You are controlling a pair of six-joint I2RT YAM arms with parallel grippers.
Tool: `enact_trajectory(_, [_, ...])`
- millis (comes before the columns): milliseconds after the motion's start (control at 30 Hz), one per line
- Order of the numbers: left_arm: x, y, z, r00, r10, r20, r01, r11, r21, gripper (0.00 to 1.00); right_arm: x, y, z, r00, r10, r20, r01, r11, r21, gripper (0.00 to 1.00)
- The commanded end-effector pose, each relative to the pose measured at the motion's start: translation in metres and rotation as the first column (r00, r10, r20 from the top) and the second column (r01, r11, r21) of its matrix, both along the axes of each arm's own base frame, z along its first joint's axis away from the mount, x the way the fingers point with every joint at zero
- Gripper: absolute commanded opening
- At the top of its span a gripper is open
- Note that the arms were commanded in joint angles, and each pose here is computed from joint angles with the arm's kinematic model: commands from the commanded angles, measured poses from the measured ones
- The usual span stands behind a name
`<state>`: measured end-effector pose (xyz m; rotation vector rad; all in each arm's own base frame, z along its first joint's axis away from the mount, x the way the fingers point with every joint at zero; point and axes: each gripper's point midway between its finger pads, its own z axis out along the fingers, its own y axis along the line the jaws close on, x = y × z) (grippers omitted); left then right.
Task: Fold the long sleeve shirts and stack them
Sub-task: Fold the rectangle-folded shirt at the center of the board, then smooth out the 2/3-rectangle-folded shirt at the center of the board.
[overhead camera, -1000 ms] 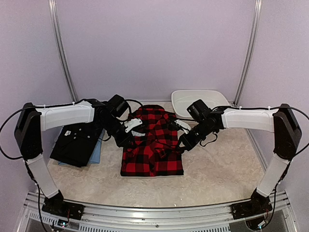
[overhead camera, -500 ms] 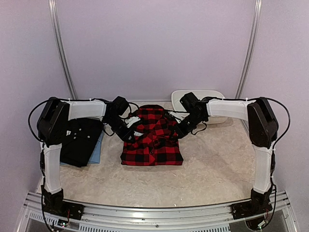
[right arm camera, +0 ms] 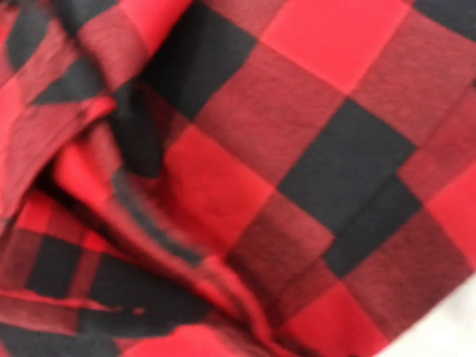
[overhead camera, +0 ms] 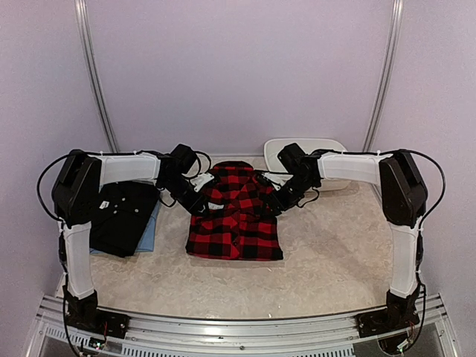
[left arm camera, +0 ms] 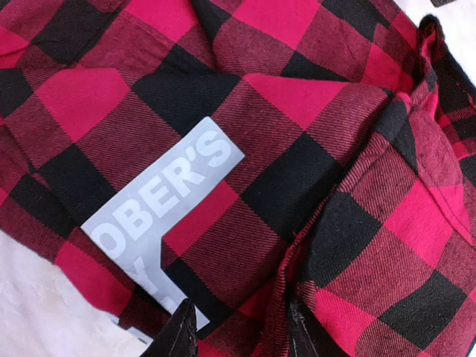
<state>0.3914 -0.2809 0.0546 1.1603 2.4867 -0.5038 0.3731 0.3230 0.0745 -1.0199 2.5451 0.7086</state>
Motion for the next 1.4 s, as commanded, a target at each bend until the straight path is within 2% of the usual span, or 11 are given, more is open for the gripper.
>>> enact_trajectory(0, [0.015, 0.006, 0.041, 0.990, 0.063, 0.126, -0.060, 0.998, -0.025, 0.40, 0.019, -0.007, 0.040, 0.991, -0.061, 0.118, 0.060, 0.998, 0.015, 0.56])
enact_trajectory(233, [0.009, 0.022, 0.053, 0.983, 0.106, 0.149, -0.113, 0.993, 0.045, 0.40, 0.002, -0.013, 0.059, 0.984, -0.091, 0.154, 0.083, 0.995, 0.057, 0.57])
enact_trajectory(433, [-0.034, -0.017, 0.074, 0.987, 0.015, 0.158, -0.002, 0.997, -0.083, 0.41, -0.029, -0.019, 0.046, 0.987, -0.115, 0.112, 0.108, 0.992, 0.069, 0.57])
enact_trajectory(600, [-0.086, -0.053, 0.063, 0.992, -0.054, 0.114, 0.074, 0.981, -0.177, 0.41, -0.052, -0.001, 0.039, 0.995, -0.077, 0.057, 0.068, 0.986, 0.152, 0.56])
enact_trajectory(700, [-0.097, -0.059, 0.047, 0.993, -0.056, 0.100, 0.073, 0.980, -0.183, 0.41, -0.066, 0.017, 0.032, 0.998, -0.028, 0.054, 0.019, 0.987, 0.161, 0.55])
enact_trajectory(900, [-0.091, -0.049, -0.002, 0.997, -0.022, 0.076, 0.028, 0.997, -0.075, 0.41, -0.067, 0.039, 0.017, 0.999, 0.001, 0.032, -0.007, 0.980, 0.200, 0.53])
enact_trajectory(1067, [-0.089, -0.039, -0.040, 0.998, 0.023, 0.055, -0.022, 1.000, -0.012, 0.41, -0.061, 0.046, -0.011, 1.000, 0.012, 0.005, -0.013, 0.983, 0.183, 0.51])
enact_trajectory(1233, [-0.099, -0.025, -0.062, 0.997, 0.055, 0.051, -0.056, 0.998, 0.017, 0.41, -0.060, 0.038, -0.040, 1.000, -0.004, -0.017, 0.006, 0.990, 0.142, 0.50])
enact_trajectory(1367, [-0.095, -0.012, -0.059, 0.988, 0.101, 0.119, -0.106, 0.994, 0.033, 0.42, -0.066, 0.034, -0.044, 1.000, 0.000, -0.012, 0.002, 0.989, 0.151, 0.50])
